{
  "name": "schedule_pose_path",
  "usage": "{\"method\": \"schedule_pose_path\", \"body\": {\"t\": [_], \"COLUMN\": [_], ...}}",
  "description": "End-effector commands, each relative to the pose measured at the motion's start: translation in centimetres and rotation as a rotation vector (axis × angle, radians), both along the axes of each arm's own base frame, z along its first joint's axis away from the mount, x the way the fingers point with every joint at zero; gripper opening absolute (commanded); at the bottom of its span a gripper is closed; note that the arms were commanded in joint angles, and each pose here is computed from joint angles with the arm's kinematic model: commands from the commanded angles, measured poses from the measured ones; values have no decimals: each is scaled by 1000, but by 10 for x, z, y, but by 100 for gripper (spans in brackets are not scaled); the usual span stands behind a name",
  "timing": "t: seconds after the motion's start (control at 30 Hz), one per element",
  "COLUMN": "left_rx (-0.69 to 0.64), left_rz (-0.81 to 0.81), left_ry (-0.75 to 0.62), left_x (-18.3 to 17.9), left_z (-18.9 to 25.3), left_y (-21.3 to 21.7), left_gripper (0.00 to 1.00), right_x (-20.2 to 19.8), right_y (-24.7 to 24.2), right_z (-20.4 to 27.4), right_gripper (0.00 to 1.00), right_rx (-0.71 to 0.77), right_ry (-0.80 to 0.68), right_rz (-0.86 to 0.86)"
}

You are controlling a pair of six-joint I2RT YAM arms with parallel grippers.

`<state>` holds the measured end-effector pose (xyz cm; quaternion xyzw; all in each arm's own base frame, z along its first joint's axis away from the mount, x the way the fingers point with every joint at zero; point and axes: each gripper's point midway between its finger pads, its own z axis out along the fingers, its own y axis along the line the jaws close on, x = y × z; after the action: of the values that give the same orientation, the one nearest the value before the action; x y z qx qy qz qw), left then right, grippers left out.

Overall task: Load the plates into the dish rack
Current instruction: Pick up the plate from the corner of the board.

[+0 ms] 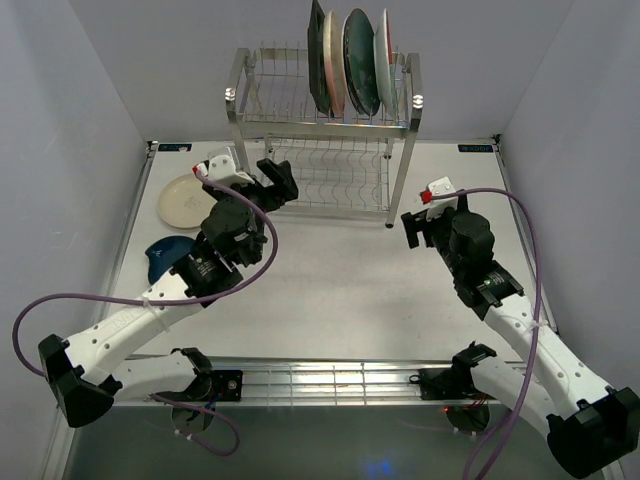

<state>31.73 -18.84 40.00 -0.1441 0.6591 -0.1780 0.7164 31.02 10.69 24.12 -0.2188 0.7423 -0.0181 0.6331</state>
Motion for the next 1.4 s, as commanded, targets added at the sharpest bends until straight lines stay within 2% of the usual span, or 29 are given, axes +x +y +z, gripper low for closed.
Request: {"method": "schedule_pose_path", "body": {"t": [0.0,0.13,0.33,0.57,0.73,0.97,1.1,1.17,1.23,1.37], "left_rx": [-39,-10,-24,64,126,210,199,275,283,320], "left_rz": [62,103,92,182,228,349,265,221,225,230], "left_ry": [4,60,210,378,477,603,599,576,513,527], "left_x": [-9,-4,26,54,71,87,96,89,91,93], "left_z": [-10,-43,-100,-154,-171,-206,-222,-232,-224,-230], "left_y": [24,36,61,81,88,128,129,133,138,150], "left_gripper": [96,97,98,98,98,98,98,98,98,98], "right_x": [8,11,4,-1,-6,-18,-22,-25,-28,-34], "right_y": [21,28,32,33,33,32,31,32,32,36], "right_z": [38,38,27,13,4,-4,-6,-11,-16,-22], "right_gripper": [90,90,90,90,90,90,90,90,90,90], "right_rx": [121,147,144,114,99,80,70,62,47,29], "right_ry": [-70,-86,-92,-102,-94,-122,-125,-117,-119,-122], "right_rz": [127,176,220,253,273,303,314,326,339,381]}}
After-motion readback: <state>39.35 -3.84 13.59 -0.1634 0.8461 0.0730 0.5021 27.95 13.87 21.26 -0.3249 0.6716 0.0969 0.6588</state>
